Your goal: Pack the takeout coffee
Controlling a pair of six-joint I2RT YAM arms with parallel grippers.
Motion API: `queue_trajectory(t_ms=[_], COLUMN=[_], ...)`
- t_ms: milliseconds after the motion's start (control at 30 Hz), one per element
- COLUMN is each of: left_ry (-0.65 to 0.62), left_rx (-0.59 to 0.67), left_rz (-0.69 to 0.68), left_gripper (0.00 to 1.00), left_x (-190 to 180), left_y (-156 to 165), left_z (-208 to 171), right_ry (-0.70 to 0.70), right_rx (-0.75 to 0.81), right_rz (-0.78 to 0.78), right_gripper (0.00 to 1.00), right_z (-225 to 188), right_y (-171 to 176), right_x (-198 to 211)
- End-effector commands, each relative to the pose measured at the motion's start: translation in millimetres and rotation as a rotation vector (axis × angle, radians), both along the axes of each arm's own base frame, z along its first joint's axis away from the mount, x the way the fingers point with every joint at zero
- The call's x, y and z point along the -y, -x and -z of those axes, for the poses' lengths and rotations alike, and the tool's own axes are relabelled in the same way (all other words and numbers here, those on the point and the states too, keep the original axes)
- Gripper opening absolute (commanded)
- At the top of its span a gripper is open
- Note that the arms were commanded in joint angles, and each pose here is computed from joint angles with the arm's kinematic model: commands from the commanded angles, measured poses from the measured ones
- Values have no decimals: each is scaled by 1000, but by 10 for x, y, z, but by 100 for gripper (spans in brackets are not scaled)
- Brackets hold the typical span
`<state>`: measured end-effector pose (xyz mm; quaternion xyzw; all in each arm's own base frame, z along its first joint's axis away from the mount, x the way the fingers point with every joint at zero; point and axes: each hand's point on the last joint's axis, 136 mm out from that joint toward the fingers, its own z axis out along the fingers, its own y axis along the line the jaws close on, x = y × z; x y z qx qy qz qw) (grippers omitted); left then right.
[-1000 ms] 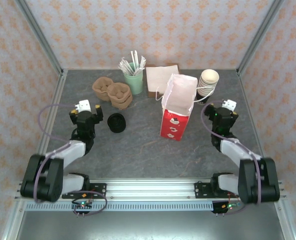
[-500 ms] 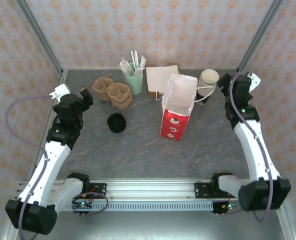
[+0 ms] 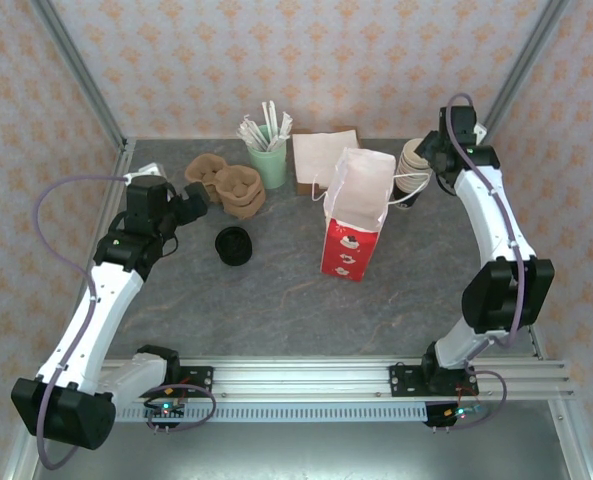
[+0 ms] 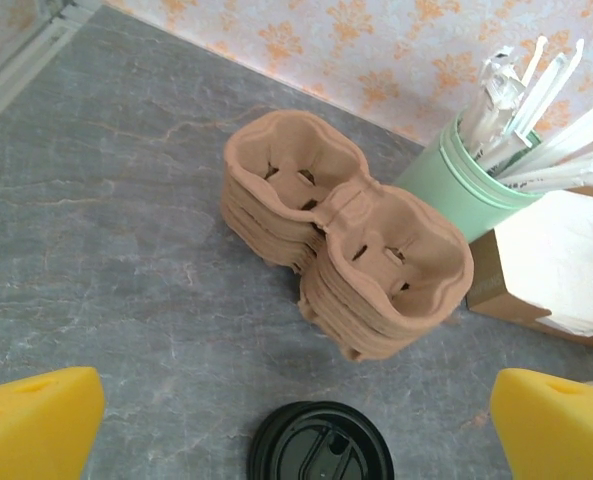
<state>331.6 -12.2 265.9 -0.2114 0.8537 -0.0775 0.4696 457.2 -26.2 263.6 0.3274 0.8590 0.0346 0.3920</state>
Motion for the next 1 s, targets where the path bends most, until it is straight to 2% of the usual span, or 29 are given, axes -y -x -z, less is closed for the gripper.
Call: queue_trajectory(t_ms=[0, 200, 400, 633, 967], left_ry=[30, 37, 35, 39, 55], left_rx=[0, 14, 19, 28, 38], left_rz=[23, 60, 59, 52, 60], left_gripper=[100, 100, 100, 100, 100], left_x=[58, 115, 110, 109, 140], left_y=[107, 151, 165, 168, 193], left_z=[-81, -131, -161, -187, -204], right_ry=[-31, -46, -45, -34, -93], right_rx=[-50, -91, -110, -129, -106], right_rz=[1, -27, -40, -38, -40], right_gripper=[69, 58, 52, 49, 42], right_z=[57, 112, 151, 140, 177], right_y=[-25, -159, -209, -193, -153], right_x=[28, 21, 19, 40, -38])
